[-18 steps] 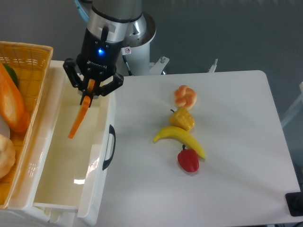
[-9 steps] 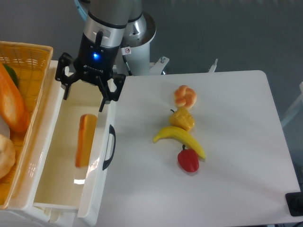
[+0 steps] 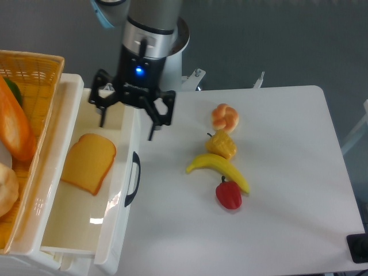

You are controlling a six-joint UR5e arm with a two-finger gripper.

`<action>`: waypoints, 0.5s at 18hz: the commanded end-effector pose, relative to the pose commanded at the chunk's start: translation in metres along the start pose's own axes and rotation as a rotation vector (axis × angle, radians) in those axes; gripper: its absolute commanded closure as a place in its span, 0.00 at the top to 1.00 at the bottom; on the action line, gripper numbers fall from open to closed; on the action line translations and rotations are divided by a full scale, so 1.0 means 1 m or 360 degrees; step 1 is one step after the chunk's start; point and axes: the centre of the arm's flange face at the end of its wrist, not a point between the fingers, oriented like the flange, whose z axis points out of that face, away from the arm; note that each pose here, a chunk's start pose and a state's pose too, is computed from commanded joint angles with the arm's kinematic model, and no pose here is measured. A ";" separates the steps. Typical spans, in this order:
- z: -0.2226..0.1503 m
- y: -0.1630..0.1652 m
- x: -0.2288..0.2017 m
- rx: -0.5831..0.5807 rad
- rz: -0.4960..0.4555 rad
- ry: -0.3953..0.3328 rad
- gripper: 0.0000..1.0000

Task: Place the bread slice in the upper white drawer

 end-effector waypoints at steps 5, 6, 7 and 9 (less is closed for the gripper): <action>0.023 0.011 -0.032 -0.0227 0.0221 -0.0223 1.00; 0.027 0.013 -0.036 -0.0282 0.0296 -0.0259 1.00; 0.035 0.016 -0.042 -0.0350 0.0371 -0.0292 1.00; 0.057 0.022 -0.056 -0.0482 0.0480 -0.0324 1.00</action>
